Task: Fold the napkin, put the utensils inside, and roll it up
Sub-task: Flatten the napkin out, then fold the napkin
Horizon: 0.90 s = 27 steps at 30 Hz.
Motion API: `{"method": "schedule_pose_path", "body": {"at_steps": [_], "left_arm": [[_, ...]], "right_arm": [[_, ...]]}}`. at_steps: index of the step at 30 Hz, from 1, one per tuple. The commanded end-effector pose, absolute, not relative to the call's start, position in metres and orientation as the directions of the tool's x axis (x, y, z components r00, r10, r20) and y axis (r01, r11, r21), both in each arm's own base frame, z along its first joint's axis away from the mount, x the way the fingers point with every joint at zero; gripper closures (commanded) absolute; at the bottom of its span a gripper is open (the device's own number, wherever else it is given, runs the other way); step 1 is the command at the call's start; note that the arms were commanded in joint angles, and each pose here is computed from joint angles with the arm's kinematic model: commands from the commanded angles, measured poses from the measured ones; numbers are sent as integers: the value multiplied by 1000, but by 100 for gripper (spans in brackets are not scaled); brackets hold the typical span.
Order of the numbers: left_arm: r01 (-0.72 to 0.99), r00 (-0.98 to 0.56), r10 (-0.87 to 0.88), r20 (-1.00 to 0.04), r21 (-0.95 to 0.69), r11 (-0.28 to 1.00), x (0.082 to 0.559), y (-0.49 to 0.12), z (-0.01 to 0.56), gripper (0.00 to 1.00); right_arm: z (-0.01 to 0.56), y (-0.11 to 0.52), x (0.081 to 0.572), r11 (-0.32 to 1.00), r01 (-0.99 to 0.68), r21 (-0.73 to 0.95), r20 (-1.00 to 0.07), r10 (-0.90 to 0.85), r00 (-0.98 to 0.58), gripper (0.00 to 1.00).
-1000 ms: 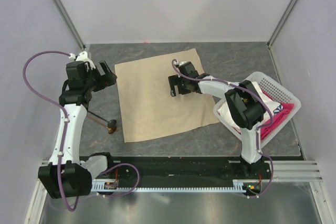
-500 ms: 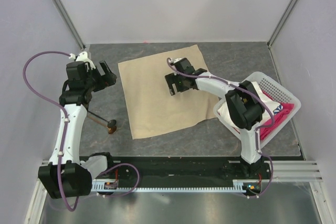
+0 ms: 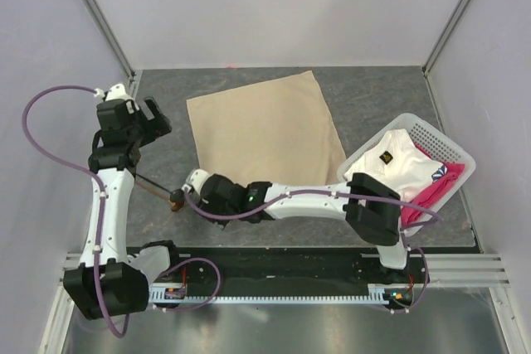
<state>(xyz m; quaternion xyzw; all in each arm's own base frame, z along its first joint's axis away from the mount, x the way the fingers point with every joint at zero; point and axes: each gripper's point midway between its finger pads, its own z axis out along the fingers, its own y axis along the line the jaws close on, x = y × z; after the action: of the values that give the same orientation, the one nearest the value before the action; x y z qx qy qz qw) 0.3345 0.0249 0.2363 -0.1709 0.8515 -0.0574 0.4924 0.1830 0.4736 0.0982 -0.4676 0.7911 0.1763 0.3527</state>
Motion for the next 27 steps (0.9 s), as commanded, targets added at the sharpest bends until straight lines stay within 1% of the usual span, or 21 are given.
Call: {"method": "schedule_pose_path", "body": {"at_steps": [1,5,7,9,13,19,24,27], "left_arm": [[-372,-347,-370,-862,-236,898,326,69,255,0],[-349,-361,-382,-851,-257,901,328,65,252,0],[-348,-359,-380,-852,-256,902,329,65,253,0],[-347,-355,-381,-854,-258,902,329,65,254,0],[-302,-375,-389,-841,-286,909,332,55,252,0],[-293,-376,-391,-840,-292,910,332,53,253,0],[-285,-377,-394,-839,-299,910,332,51,253,0],[-280,-375,-393,-839,-302,911,332,50,254,0]], "right_arm": [[89,491,178,502,-853,-142,-731,-634,-252,30],[80,503,168,471,-867,-165,-725,-654,-217,37],[72,509,164,456,-874,-168,-717,-665,-209,43],[67,513,162,444,-878,-178,-710,-676,-198,45],[60,520,157,421,-887,-189,-704,-688,-176,46],[48,523,161,422,-882,-208,-690,-703,-173,50],[38,522,165,429,-871,-239,-661,-729,-177,57],[32,517,166,436,-866,-246,-645,-740,-189,59]]}}
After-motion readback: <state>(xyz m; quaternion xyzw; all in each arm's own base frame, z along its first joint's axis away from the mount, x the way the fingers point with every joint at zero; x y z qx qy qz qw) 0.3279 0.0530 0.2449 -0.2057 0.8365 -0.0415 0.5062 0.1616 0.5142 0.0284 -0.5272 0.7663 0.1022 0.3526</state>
